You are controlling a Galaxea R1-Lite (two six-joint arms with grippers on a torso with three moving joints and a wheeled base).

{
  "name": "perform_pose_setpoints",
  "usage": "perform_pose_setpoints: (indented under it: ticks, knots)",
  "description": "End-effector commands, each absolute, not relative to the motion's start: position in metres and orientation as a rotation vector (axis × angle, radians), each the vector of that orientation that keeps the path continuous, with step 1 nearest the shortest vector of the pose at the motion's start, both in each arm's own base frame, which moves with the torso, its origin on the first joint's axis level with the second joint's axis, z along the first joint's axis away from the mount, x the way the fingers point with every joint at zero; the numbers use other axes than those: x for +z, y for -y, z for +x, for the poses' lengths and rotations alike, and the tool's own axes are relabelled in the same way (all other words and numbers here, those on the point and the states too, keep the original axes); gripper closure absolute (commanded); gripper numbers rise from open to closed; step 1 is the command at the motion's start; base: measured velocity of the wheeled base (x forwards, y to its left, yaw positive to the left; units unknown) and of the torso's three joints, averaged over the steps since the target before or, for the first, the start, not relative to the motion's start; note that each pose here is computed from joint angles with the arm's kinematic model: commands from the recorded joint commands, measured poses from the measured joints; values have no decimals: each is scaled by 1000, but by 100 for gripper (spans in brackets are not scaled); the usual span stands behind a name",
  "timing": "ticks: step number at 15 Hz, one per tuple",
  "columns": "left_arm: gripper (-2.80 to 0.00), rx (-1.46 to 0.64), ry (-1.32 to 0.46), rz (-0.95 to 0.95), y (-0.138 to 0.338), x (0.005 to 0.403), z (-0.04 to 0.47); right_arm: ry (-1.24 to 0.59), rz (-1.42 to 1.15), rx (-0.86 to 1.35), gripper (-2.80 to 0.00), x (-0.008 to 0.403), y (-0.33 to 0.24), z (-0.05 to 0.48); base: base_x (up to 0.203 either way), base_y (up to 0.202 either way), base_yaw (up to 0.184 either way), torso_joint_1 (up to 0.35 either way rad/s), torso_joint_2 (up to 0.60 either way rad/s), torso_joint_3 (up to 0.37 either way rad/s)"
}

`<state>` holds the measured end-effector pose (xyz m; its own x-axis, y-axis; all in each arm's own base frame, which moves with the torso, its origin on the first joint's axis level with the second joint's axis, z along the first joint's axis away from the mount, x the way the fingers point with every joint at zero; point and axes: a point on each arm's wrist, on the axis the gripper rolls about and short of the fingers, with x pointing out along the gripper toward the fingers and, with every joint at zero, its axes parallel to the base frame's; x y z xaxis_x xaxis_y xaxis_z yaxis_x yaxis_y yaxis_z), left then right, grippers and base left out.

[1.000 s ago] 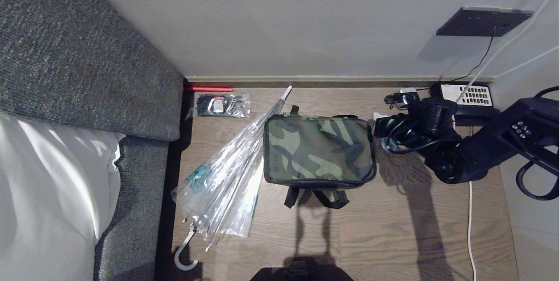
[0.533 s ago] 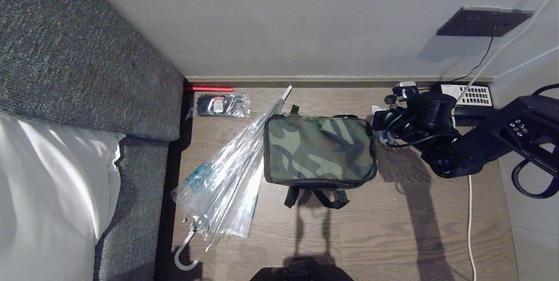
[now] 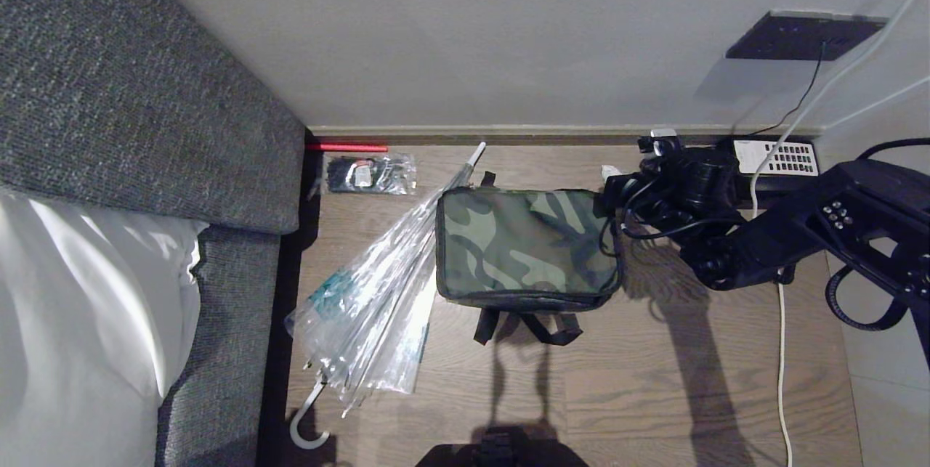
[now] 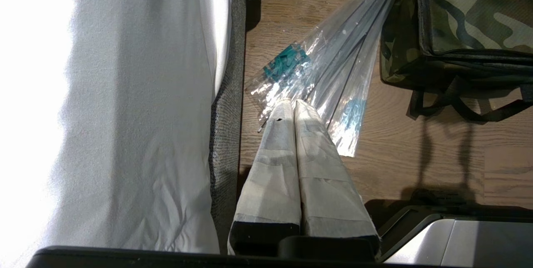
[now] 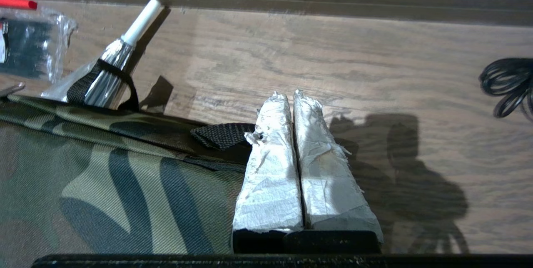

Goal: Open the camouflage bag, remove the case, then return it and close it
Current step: Open the top of the storage box

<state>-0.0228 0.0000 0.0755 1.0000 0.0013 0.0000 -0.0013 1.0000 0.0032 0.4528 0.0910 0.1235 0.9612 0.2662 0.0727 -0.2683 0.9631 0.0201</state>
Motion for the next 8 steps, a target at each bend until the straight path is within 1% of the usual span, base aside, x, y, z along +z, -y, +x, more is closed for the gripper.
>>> perform_pose_setpoints:
  ticks: [1, 7, 8]
  knots:
    - [0, 2, 2, 3, 0, 76, -23, 62, 28, 274, 0, 118, -92, 454, 0, 0, 0, 0, 0, 0]
    - [0, 3, 1, 3, 0, 76, -23, 32, 17, 264, 0, 109, -86, 453, 0, 0, 0, 0, 0, 0]
    - [0, 2, 2, 3, 0, 76, -23, 33, 14, 264, -212, 109, -86, 453, 0, 0, 0, 0, 0, 0]
